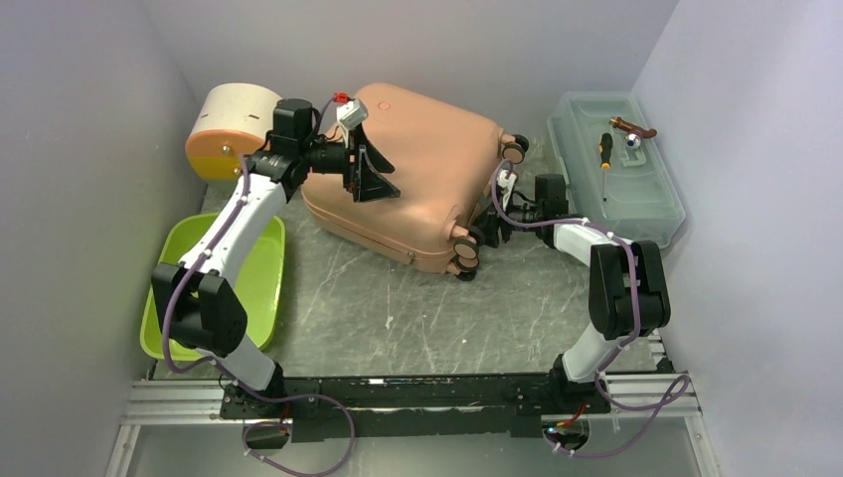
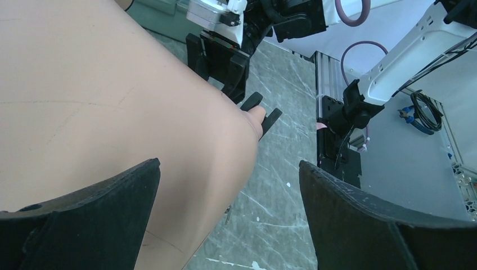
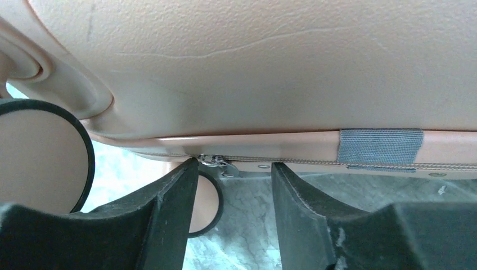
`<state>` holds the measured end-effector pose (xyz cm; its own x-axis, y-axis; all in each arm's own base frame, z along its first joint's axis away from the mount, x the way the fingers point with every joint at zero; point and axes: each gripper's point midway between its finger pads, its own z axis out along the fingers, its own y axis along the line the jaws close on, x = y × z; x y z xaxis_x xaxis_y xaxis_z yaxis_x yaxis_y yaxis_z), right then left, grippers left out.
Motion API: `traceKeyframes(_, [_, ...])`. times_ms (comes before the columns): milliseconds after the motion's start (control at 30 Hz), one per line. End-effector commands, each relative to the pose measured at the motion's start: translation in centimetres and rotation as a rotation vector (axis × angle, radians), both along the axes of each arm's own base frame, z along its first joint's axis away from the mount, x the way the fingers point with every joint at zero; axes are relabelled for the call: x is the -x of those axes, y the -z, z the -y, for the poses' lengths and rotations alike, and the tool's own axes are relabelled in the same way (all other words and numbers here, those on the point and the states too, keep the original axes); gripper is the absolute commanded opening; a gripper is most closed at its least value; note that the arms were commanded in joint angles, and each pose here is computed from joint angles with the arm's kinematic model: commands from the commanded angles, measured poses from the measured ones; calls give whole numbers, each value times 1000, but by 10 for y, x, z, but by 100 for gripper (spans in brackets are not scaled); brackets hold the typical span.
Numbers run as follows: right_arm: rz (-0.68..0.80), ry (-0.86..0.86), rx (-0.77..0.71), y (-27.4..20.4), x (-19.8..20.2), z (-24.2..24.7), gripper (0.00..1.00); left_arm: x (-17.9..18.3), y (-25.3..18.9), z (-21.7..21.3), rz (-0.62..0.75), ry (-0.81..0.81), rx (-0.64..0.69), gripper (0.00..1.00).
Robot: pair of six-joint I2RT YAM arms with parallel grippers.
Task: Open, take out, and arrange the luggage
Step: Pick up the zipper from the luggage, then unzip the zipper of the luggage.
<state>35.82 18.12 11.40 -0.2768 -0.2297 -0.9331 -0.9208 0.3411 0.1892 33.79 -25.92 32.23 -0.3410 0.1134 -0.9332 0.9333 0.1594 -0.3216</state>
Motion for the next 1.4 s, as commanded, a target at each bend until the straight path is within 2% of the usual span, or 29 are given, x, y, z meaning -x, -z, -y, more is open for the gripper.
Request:
traceKeyframes(0, [76, 19, -33, -19, -18, -9, 47, 2, -5, 5, 31, 29, 17, 100])
traceKeyframes(300, [75, 38, -11, -16, -21, -6, 6, -23, 26, 9, 21, -30, -14, 100])
traceKeyframes(533, [104, 147, 20, -23, -35, 14, 0, -38, 71, 5, -16, -81, -94, 99])
traceKeyframes(667, [101, 247, 71, -21, -51, 33, 0, -38, 88, 2, -43, -94, -124, 99])
traceKeyframes(933, [126, 464, 160, -21, -89, 62, 0, -42, 126, -5, -103, -132, -224, 89])
traceKeyframes(1167, [143, 715, 282, -22, -138, 104, 0, -40, 132, -8, -112, -128, -251, 87])
traceKeyframes(1367, [160, 790, 372, -27, -175, 115, 0, -37, 131, -7, -110, -112, -248, 86])
